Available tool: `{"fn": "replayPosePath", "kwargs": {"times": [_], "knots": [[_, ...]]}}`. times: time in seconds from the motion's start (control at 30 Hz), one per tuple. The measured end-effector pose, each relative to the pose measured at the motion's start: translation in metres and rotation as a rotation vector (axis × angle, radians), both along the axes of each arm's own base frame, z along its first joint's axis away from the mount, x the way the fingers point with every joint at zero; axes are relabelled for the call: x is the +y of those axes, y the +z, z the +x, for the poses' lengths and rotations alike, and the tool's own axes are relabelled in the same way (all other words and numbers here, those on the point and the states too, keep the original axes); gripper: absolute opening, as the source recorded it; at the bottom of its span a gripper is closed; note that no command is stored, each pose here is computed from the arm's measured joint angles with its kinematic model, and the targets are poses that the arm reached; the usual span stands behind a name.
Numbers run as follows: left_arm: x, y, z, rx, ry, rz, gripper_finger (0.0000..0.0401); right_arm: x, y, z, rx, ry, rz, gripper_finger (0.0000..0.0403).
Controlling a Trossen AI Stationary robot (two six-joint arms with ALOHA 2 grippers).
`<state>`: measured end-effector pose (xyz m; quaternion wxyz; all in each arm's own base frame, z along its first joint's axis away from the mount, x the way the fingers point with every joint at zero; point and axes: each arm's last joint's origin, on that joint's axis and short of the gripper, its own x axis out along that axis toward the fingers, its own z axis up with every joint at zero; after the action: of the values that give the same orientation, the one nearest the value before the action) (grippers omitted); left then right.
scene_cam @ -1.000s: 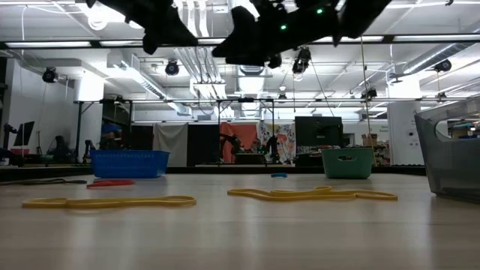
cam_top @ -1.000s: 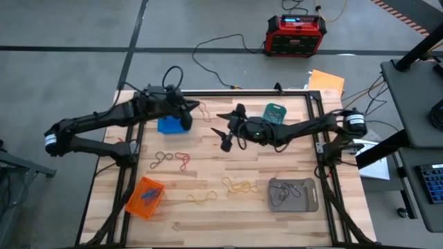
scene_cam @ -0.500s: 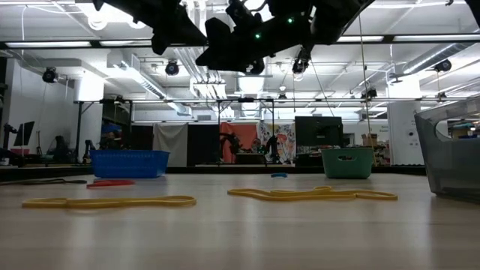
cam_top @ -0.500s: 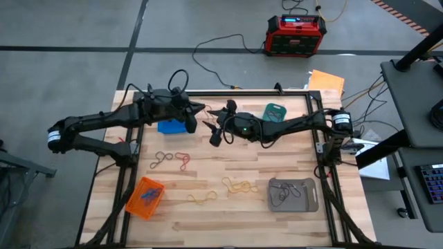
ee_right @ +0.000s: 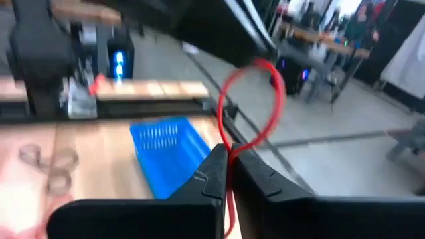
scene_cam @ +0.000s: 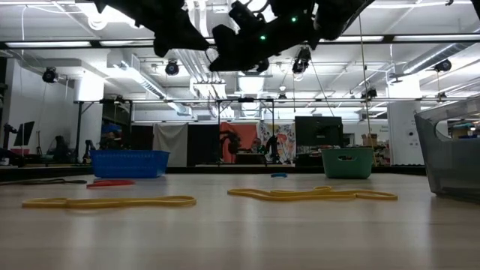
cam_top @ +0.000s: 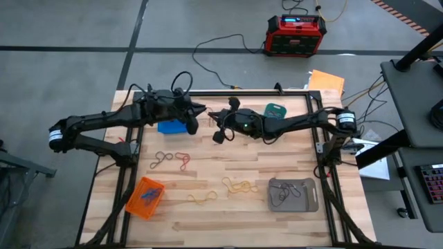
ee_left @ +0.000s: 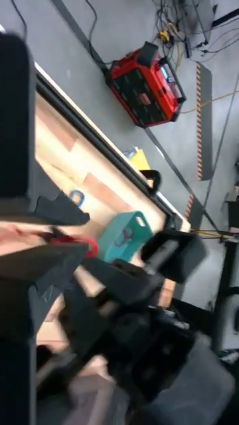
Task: Sort rubber bands into baskets
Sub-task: Put the orange rubber band from the left blue bin into the right blue bin
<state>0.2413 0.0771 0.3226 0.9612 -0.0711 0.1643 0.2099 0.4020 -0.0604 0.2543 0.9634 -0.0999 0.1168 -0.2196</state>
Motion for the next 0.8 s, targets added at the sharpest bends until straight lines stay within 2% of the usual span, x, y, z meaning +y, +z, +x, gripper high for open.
{"fn": "replayPosePath", "kwargs": {"times": [0.2,0.33,0.43,0.63,0.8], "knots": [[0.001,0.001,-0.005,0.023,0.024,0.022,0.0130,0.001,0.020,-0.030,0.183,-0.039,0.027,0.0009],[0.001,-0.001,-0.003,0.035,0.026,0.016,0.0197,-0.006,0.031,-0.066,0.388,-0.267,-0.013,0.0009],[0.001,-0.002,-0.003,0.033,0.032,0.000,0.0232,-0.023,0.033,-0.098,0.496,-0.456,0.041,0.0009],[0.001,-0.003,-0.002,0.030,0.037,-0.023,0.0254,-0.056,0.006,-0.142,0.545,-0.690,0.228,0.0009],[0.001,-0.006,0.001,0.041,0.034,-0.030,0.0248,-0.068,-0.017,-0.158,0.534,-0.790,0.327,0.0011]]}}
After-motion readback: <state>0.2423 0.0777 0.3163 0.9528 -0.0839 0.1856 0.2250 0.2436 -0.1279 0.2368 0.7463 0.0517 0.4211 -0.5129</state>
